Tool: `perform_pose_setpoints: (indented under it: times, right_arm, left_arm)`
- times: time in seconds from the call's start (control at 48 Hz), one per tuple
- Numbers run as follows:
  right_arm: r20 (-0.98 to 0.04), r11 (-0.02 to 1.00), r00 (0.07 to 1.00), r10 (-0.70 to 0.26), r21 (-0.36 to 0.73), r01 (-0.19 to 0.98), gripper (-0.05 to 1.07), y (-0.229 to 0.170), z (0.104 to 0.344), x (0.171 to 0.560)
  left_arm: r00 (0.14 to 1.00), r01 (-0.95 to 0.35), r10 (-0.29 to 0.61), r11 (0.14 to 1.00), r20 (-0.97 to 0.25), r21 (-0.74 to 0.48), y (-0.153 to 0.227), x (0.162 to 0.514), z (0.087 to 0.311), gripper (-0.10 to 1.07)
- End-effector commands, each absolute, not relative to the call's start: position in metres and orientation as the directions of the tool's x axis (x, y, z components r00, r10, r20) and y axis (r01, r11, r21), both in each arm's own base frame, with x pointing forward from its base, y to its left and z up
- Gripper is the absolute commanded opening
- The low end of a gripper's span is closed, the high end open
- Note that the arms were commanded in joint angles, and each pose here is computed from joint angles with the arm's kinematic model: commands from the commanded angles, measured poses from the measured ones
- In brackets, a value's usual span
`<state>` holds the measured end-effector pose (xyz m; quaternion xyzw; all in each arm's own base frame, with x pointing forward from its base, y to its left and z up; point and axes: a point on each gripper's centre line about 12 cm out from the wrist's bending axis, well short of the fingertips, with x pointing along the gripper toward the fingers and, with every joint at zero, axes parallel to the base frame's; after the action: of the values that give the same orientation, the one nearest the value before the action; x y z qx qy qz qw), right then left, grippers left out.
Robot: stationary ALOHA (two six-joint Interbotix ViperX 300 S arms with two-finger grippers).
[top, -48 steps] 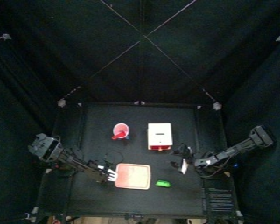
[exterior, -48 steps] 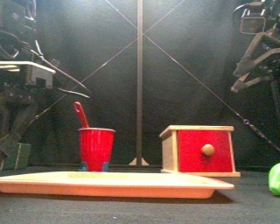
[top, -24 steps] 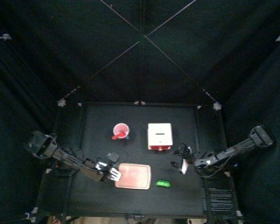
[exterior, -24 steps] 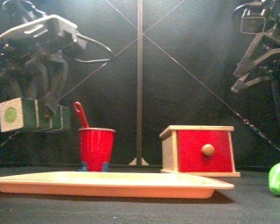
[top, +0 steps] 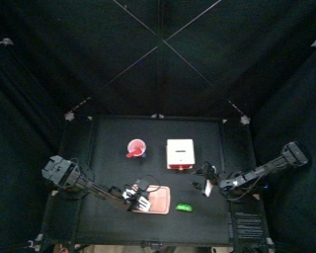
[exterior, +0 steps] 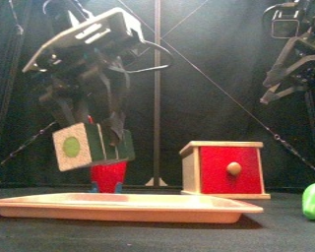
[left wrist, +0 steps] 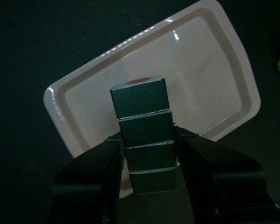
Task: Place sushi on plate
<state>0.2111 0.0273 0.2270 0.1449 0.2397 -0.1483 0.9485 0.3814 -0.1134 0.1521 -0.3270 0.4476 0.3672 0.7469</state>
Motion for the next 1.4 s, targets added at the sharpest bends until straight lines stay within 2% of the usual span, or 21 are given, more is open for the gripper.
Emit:
perform_pose_setpoints:
  times: [0.0,0.208,0.542,0.75,1.062,1.375]
  right_arm:
    - [-0.489,0.915,0.846,-0.211,0.205,0.346,0.90,0.028,0.231,0.212]
    - [-0.492,0.914,0.845,-0.210,0.208,0.348,0.90,0.028,0.230,0.212]
    - [-0.492,0.913,0.845,-0.210,0.210,0.349,0.90,0.028,0.230,0.212]
    - [-0.492,0.913,0.845,-0.210,0.210,0.349,0.90,0.028,0.230,0.212]
    - [-0.492,0.913,0.845,-0.210,0.211,0.349,0.90,0.028,0.230,0.212]
    - [-0.494,0.913,0.844,-0.210,0.210,0.350,0.90,0.028,0.230,0.212]
  left_arm:
    - [0.360,-0.842,0.256,0.504,-0.897,-0.194,-0.112,0.400,0.158,0.45]
    - [0.345,-0.852,0.263,0.490,-0.901,-0.183,-0.112,0.416,0.146,0.49]
    - [0.336,-0.855,0.267,0.488,-0.903,-0.173,-0.111,0.416,0.142,0.75]
    - [0.338,-0.853,0.266,0.492,-0.903,-0.175,-0.111,0.416,0.143,0.84]
    - [0.336,-0.853,0.273,0.494,-0.901,-0.169,-0.110,0.415,0.146,0.87]
    - [0.327,-0.858,0.316,0.495,-0.891,-0.139,-0.103,0.409,0.157,0.87]
